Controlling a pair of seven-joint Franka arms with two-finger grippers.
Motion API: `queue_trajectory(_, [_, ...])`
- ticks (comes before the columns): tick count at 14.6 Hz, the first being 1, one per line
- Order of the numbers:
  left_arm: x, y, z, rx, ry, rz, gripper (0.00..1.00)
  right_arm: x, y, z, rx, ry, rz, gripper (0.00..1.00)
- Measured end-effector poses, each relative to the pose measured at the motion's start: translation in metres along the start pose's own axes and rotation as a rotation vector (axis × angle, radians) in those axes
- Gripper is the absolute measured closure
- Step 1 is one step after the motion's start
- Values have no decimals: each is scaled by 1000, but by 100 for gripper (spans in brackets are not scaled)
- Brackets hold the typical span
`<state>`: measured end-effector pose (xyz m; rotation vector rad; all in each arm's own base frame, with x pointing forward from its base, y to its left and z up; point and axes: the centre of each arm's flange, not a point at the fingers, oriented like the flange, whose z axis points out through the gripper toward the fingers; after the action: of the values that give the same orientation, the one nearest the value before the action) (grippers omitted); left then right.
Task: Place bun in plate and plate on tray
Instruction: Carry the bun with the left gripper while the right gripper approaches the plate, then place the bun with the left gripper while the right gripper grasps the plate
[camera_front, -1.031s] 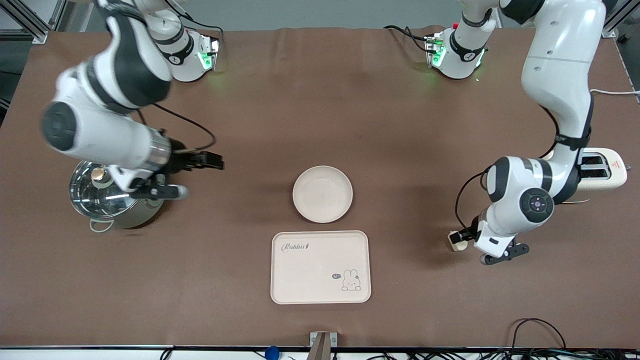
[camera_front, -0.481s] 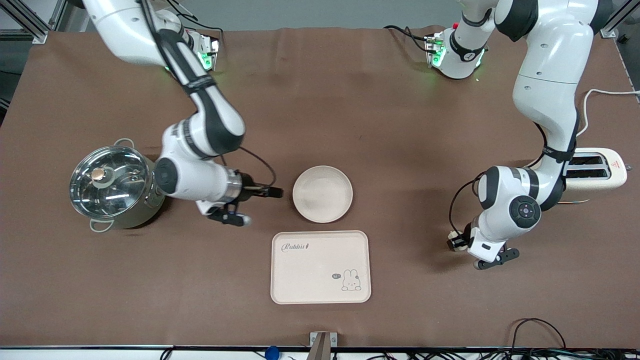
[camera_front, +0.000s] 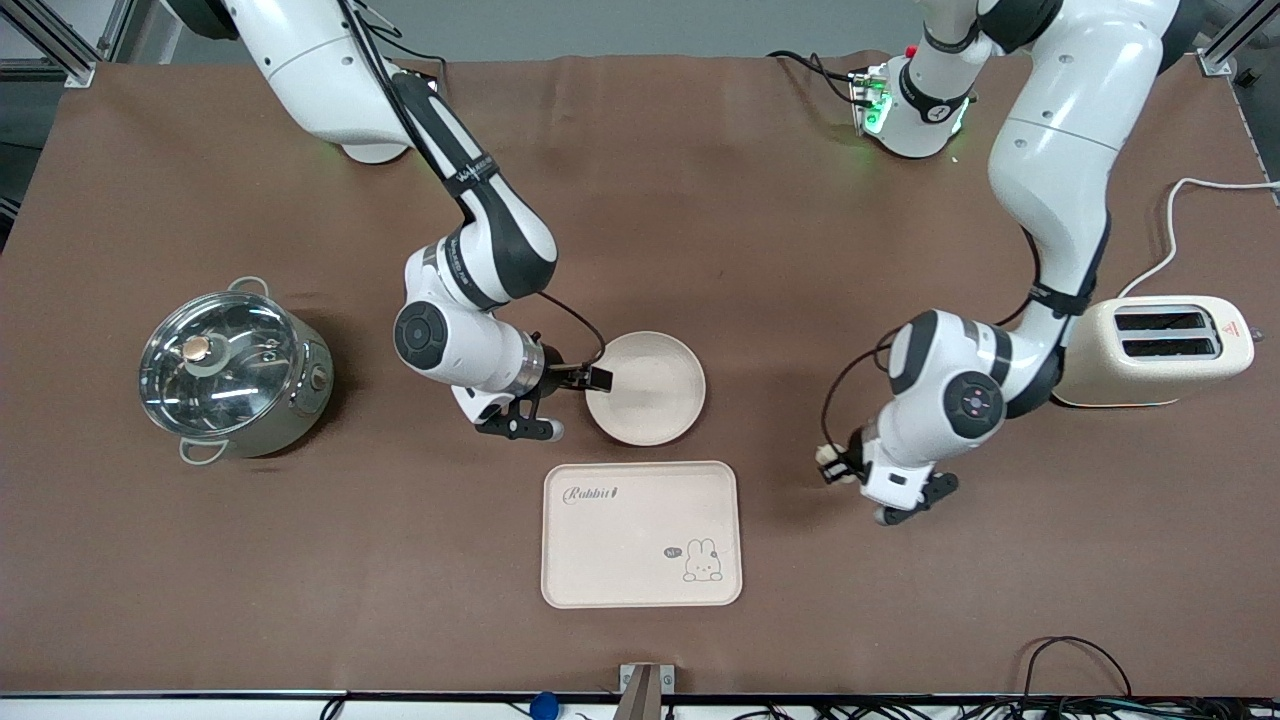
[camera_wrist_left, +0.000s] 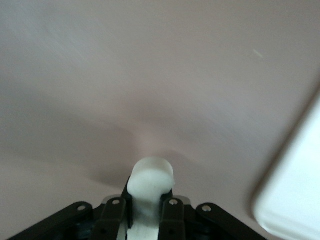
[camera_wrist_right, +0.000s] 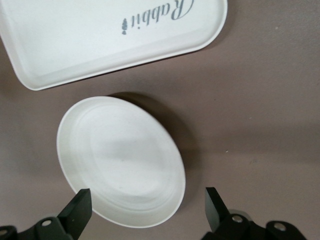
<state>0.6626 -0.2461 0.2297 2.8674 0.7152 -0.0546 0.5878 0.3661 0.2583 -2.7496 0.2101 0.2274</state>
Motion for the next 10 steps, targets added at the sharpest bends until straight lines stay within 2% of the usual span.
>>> queue_trajectory(4, [-69, 58, -4, -45, -67, -67, 76, -1, -1, 18, -9, 18, -25, 0])
queue_trajectory(8, [-160, 107, 20, -14, -107, -78, 75, -15, -3, 48, -71, 99, -113, 0])
queue_trajectory(10, [-182, 115, 34, -12, -116, -71, 74, -20, 1, 59, -83, 108, -122, 0])
